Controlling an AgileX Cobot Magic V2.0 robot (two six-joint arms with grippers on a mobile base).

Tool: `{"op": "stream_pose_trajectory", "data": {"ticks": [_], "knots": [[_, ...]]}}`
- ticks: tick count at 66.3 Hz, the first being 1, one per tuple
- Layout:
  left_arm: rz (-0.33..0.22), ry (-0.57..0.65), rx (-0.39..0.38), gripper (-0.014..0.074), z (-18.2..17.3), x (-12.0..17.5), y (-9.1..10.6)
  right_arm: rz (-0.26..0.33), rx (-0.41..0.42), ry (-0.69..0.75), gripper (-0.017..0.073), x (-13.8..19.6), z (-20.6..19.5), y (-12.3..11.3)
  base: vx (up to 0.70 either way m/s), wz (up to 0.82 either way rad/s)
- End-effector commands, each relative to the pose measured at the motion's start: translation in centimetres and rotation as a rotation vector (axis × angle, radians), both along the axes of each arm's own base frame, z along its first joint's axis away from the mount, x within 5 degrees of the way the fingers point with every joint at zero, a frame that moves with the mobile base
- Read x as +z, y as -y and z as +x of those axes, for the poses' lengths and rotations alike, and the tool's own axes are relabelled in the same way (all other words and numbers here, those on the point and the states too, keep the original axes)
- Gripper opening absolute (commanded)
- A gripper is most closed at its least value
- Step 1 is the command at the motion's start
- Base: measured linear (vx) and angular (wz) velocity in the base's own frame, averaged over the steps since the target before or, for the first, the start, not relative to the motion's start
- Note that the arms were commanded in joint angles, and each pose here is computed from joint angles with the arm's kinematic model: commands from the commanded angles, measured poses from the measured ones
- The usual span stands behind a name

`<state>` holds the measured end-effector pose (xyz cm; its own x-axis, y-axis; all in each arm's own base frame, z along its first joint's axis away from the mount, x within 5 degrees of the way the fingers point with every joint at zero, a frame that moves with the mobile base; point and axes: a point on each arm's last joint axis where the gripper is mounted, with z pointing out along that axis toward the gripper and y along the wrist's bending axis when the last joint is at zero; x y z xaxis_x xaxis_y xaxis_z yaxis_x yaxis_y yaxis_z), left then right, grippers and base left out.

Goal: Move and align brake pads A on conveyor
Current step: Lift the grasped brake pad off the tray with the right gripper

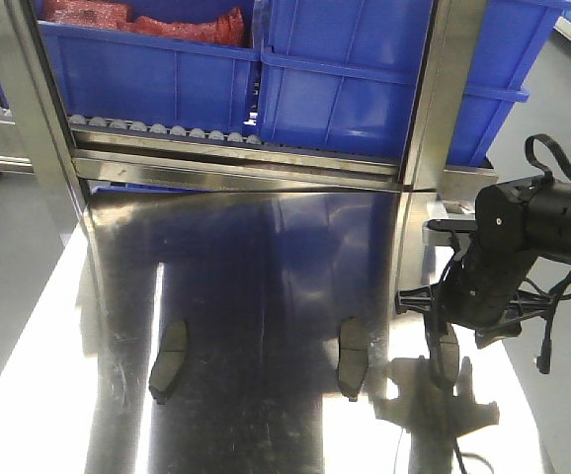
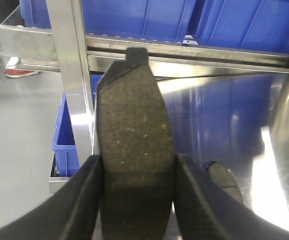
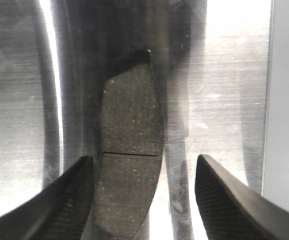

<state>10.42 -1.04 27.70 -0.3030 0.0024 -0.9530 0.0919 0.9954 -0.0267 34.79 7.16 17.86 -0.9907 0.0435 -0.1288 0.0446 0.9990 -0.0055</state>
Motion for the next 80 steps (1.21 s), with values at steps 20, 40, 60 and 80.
{"op": "stream_pose_trajectory", "data": {"ticks": [20,40,60,80], "knots": [[-0.022,0.116,-0.001,-0.0006,0.3,1.8,0.1,0.006,0.01,0.045,0.0433,0.4,0.9,0.0,0.0,0.0],[-0.022,0.116,-0.001,-0.0006,0.3,1.8,0.1,-0.005,0.019,0.054,0.0351,-0.1,1.2,0.0,0.0,0.0],[-0.022,0.116,-0.001,-0.0006,0.3,1.8,0.1,-0.016,0.019,0.091,-0.0016,0.4,1.3,0.2,0.0,0.0],[-0.022,0.116,-0.001,-0.0006,0.3,1.8,0.1,0.015,0.035,0.307,-0.0006,5.8,-0.9,0.7,0.0,0.0]]}}
